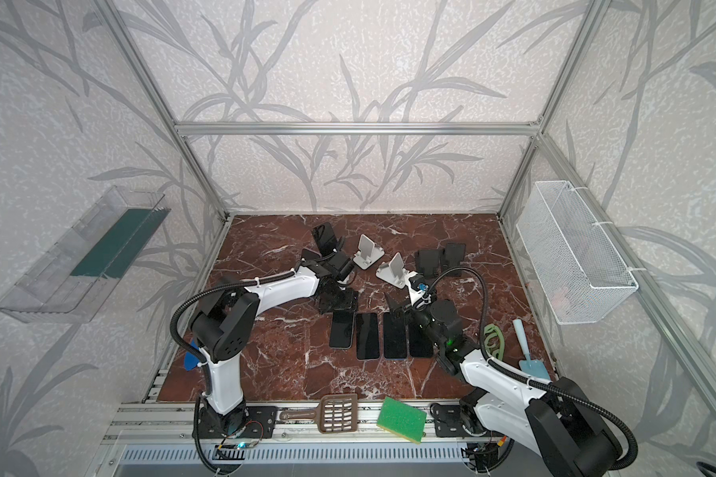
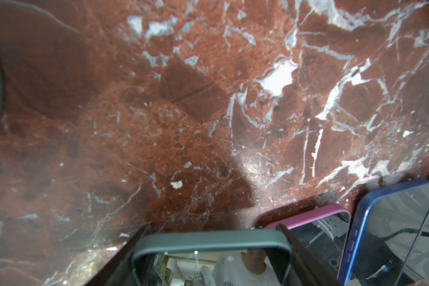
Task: Remove the phone from the phone stand
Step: Place the phone at the center of the table.
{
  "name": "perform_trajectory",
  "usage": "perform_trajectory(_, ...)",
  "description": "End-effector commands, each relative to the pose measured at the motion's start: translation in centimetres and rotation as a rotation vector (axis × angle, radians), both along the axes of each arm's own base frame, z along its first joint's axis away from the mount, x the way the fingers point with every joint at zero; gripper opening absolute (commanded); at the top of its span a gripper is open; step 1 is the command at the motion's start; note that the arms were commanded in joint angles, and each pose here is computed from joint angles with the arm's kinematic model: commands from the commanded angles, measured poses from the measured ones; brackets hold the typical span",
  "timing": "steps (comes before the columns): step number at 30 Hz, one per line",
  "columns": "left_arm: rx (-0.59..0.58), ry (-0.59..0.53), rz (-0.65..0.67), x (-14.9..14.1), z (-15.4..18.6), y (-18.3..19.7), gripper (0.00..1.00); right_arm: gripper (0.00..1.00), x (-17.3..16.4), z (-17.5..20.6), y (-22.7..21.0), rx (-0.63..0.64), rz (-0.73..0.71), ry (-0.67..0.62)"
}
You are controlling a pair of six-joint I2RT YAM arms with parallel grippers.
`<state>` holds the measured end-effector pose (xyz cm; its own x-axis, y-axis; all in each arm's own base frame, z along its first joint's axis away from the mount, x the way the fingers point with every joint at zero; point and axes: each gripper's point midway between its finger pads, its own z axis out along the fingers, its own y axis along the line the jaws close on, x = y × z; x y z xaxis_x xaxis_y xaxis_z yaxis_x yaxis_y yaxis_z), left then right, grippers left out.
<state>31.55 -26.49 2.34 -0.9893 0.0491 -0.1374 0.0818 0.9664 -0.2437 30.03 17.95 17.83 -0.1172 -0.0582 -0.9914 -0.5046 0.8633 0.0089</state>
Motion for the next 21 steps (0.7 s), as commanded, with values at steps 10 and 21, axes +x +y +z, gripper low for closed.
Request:
perform_trajectory(10,0.044,0.130,-0.012,-1.8,-4.5,0.8,0.81,0.99,-0.4,0.4,0.2,0.016,0.015,-0.014)
perform_trajectory(21,0.061,-0.044,-0.018,0.6,0.9,1.3,0.79,0.99,-0.3,0.4,0.1,0.013,0.010,-0.018)
